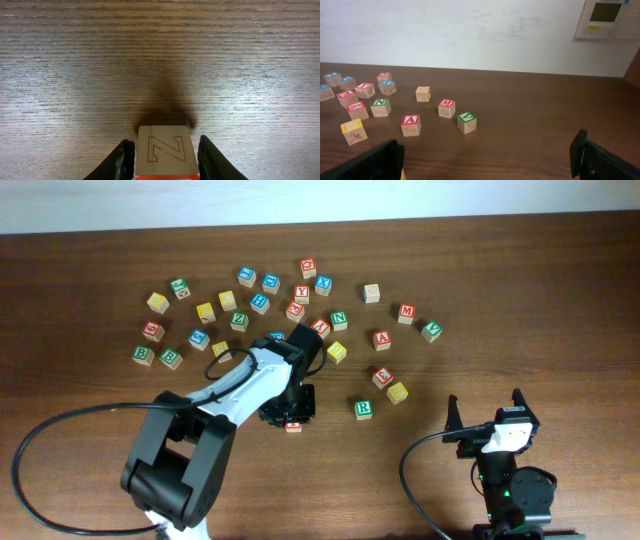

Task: Spell out ICRA
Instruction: 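Lower the red I block at lower center and open the left gripper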

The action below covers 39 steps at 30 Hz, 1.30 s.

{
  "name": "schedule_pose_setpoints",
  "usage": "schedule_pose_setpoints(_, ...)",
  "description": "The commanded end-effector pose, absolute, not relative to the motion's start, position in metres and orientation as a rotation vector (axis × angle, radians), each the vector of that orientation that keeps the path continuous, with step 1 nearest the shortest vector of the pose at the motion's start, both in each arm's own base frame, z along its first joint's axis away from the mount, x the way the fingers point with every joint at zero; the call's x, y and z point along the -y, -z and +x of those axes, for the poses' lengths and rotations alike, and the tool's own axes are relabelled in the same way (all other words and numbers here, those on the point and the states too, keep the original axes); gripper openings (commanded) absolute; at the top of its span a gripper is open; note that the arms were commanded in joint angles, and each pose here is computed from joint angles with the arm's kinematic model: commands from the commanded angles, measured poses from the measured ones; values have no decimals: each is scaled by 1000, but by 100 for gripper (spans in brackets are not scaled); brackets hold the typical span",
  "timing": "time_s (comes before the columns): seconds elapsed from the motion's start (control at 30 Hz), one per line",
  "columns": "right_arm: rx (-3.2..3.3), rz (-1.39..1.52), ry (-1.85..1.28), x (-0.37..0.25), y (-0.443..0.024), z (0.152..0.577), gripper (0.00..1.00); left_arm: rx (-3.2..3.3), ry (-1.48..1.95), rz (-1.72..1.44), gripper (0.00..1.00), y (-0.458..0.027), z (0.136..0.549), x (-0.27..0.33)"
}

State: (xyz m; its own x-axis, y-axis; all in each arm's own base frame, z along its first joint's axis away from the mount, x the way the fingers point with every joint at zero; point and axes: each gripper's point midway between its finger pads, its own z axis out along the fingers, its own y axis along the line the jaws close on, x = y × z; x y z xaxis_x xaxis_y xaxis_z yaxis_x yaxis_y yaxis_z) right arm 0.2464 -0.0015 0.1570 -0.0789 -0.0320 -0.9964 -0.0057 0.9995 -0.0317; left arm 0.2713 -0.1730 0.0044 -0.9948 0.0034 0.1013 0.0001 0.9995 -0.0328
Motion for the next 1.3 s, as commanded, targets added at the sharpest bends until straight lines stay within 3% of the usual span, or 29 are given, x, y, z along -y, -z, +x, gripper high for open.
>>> schedule_pose_setpoints(0.0, -1654, -28, 27, 3, -155, 246, 98, 3021, -51, -6, 37, 0, 267, 174)
schedule_pose_setpoints(0.03, -1654, -28, 27, 3, -155, 246, 98, 3021, -51, -6, 43, 0, 267, 174)
schedule_pose_setpoints(0.07, -1654, -28, 27, 3, -155, 246, 98, 3021, -52, -4, 62, 0, 267, 174)
schedule_pose_setpoints(0.1, -1654, -28, 27, 3, -155, 246, 98, 3021, -52, -4, 73, 0, 267, 174)
schedule_pose_setpoints(0.17, -1654, -28, 27, 3, -155, 246, 98, 3025, -55, -5, 79, -1, 269, 175)
schedule_pose_setpoints(0.37, -1654, -28, 27, 3, -155, 246, 98, 3076, -28, 48, 82, -36, 299, 169)
schedule_pose_setpoints(0.6, -1654, -29, 27, 3, -155, 246, 98, 3188, 14, 214, 82, -130, 352, 137)
schedule_pose_setpoints(0.63, -1654, -29, 27, 3, -155, 246, 98, 3216, -10, 263, 87, -143, 363, 129)
schedule_pose_setpoints(0.67, -1654, -28, 27, 3, -155, 246, 98, 3228, -21, 313, 100, -149, 369, 120)
schedule_pose_setpoints(0.87, -1654, -28, 26, 3, -155, 246, 98, 3163, 3, 680, 99, -150, 385, 32)
schedule_pose_setpoints(1.27, -1654, -28, 27, 3, -155, 246, 98, 3002, -25, 992, 99, -149, 369, -36)
